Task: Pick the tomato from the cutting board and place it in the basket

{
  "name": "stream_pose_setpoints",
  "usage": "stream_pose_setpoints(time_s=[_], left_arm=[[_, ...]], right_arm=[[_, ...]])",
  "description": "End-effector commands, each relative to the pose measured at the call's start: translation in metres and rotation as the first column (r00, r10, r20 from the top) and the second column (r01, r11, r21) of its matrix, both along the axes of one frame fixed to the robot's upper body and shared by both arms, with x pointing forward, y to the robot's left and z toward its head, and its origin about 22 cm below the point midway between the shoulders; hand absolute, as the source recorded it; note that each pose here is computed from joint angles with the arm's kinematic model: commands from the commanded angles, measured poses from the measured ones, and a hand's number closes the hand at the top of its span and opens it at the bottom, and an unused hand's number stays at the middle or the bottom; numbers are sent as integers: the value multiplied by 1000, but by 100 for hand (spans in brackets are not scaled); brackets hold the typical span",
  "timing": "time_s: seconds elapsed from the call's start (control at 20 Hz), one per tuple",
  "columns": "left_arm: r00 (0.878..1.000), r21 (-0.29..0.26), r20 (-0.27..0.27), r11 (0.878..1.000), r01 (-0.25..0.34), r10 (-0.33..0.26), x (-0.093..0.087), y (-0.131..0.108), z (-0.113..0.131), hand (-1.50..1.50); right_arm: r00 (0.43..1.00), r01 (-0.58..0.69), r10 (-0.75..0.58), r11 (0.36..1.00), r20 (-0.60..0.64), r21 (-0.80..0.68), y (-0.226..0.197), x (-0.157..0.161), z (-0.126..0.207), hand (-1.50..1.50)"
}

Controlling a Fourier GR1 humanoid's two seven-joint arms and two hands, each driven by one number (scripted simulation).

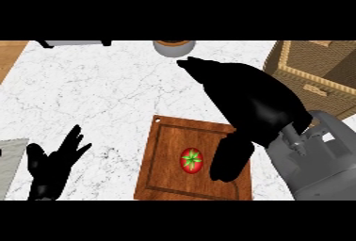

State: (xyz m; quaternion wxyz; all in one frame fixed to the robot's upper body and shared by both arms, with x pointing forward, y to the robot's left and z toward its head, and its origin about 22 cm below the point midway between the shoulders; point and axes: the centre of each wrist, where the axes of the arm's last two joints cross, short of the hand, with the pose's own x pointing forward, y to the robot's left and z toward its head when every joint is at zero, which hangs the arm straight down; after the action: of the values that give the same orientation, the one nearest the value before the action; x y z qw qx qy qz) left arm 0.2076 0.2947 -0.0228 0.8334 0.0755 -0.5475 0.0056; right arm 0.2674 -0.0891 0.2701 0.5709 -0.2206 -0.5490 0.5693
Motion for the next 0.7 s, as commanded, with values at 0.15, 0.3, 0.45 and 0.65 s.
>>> stream_pose_setpoints(time_s=[0.15,0.3,0.45,0.65], left_arm=[[988,-14,-152,1000,6,-8,-9,4,-19,0],[988,22,-156,1000,-4,7,-22,9,-33,0],[988,10,-154,1000,7,-5,-18,-2,-25,0],[988,1,-151,1000,17,-16,-22,-3,-27,0]], right_arm=[[989,125,-133,985,-59,-121,9,-16,-20,-150],[987,145,-150,986,-55,-81,13,-25,-33,-150],[986,152,-158,983,-54,-100,8,-26,-48,-150],[982,157,-172,971,-71,-180,13,-22,-62,-150]])
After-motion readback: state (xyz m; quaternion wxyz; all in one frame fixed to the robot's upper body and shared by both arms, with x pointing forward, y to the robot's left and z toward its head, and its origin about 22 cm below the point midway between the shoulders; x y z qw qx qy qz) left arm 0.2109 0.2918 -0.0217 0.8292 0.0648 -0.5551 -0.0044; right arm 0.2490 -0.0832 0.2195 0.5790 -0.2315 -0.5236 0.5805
